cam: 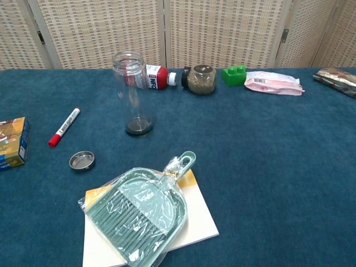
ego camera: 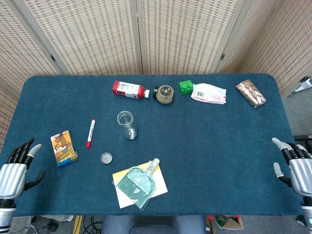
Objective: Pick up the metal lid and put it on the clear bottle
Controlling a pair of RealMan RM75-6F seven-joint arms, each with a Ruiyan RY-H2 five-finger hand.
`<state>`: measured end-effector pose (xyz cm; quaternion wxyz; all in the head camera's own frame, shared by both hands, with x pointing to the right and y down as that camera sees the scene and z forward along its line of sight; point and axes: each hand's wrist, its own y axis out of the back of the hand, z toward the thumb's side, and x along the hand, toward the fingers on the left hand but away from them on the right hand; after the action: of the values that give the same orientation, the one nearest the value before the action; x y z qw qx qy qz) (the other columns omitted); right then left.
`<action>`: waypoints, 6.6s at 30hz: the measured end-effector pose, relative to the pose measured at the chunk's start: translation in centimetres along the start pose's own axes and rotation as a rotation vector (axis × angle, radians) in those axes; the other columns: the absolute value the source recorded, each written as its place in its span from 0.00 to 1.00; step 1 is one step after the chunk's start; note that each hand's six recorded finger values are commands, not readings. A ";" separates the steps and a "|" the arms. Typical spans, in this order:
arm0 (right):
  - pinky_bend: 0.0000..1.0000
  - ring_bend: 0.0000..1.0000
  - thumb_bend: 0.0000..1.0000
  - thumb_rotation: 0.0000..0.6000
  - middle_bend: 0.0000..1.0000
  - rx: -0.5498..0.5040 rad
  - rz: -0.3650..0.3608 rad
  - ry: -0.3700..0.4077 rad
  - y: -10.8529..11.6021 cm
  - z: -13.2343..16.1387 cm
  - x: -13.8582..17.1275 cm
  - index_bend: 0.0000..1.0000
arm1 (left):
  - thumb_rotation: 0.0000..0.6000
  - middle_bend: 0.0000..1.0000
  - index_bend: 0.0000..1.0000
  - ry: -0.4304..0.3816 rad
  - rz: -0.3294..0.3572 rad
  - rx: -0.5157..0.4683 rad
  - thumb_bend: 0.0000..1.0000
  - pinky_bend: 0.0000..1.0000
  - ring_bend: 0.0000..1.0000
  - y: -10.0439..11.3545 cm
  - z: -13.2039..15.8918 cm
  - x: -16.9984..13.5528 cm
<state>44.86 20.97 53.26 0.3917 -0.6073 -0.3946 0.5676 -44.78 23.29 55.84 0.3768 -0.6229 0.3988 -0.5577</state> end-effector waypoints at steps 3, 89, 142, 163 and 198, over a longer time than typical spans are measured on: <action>0.32 0.18 0.44 1.00 0.26 0.009 -0.011 -0.002 0.5 -0.1 -0.2 0.17 | 1.00 0.00 0.16 -0.032 -0.003 -0.013 0.33 0.13 0.10 0.1 0.5 0.8; 0.32 0.18 0.44 1.00 0.26 0.018 0.038 -0.048 0.2 -2.6 -0.5 0.17 | 1.00 1.00 0.56 -0.320 -0.357 0.041 0.33 1.00 1.00 -14.8 13.9 12.8; 0.32 0.18 0.44 1.00 0.26 0.042 -0.001 -0.050 2.1 -3.0 -1.2 0.17 | 1.00 1.00 0.63 -0.334 -0.210 -0.139 0.48 1.00 1.00 -4.6 14.8 16.2; 0.32 0.18 0.44 1.00 0.26 0.069 -0.026 -0.055 4.7 -2.7 -2.4 0.17 | 1.00 1.00 0.62 -0.443 -0.086 -0.208 0.48 1.00 1.00 4.8 20.6 20.5; 0.32 0.18 0.44 1.00 0.26 0.082 0.001 -0.082 4.3 -3.5 -1.7 0.17 | 1.00 1.00 0.61 -0.412 -0.126 -0.105 0.48 1.00 1.00 0.8 23.1 25.2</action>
<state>48.43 17.65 50.07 0.3994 -0.5671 -0.3864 0.6079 -20.39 0.43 62.91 0.3820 -0.7661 0.3020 -0.4195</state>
